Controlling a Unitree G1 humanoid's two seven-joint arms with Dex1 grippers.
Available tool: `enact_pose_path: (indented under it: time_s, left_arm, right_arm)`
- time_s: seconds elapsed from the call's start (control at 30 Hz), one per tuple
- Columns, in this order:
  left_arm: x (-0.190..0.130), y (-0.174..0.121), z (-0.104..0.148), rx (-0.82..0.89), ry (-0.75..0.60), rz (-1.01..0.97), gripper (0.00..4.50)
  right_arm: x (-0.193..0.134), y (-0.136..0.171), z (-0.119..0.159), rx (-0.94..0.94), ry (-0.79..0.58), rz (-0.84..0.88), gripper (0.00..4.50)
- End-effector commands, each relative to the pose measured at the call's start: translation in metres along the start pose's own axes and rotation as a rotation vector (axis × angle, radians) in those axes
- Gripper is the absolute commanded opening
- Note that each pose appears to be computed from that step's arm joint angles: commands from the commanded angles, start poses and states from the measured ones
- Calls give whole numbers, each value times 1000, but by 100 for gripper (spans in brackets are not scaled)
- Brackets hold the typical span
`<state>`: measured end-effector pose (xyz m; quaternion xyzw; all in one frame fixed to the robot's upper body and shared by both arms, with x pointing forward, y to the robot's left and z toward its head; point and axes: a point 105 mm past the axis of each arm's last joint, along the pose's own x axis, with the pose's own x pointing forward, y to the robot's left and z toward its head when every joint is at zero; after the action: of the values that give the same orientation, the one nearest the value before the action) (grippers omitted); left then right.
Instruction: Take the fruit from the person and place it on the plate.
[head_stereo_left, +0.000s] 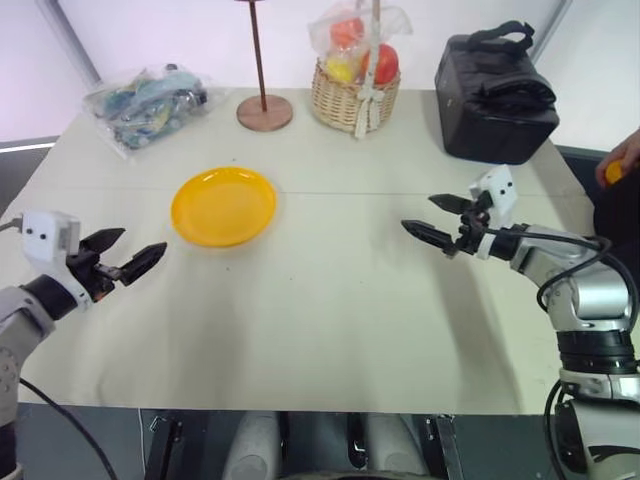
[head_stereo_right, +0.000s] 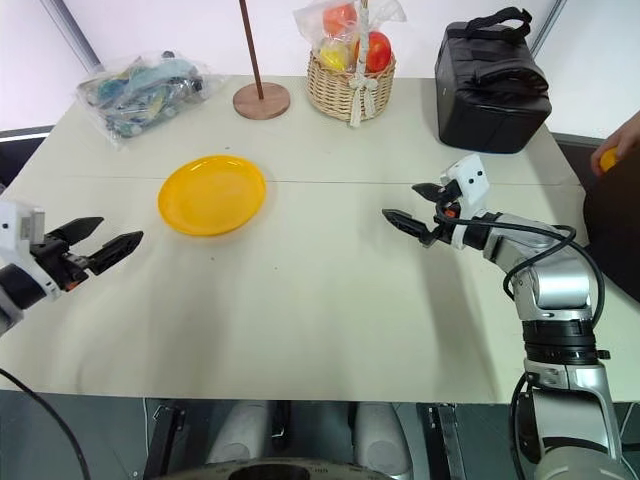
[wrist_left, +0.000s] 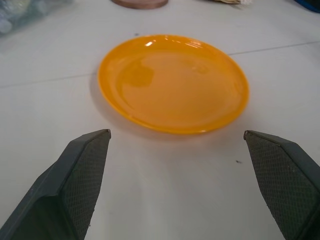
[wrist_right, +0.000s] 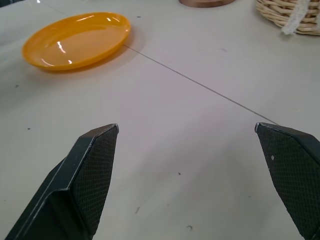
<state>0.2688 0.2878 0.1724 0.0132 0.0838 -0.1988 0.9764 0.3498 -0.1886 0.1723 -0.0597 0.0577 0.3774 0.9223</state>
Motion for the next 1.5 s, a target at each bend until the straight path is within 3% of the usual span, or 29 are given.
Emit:
enact_pose_path:
  time_s: [0.03,1.5]
  left_arm:
    - [-5,-9,13,42,-24,-40,447]
    - [-4,-1,17,63,-22,-16,447]
  right_arm:
    - [-4,1,10,-27,-28,4,450]
    - [2,11,-7,15,-12,28,450]
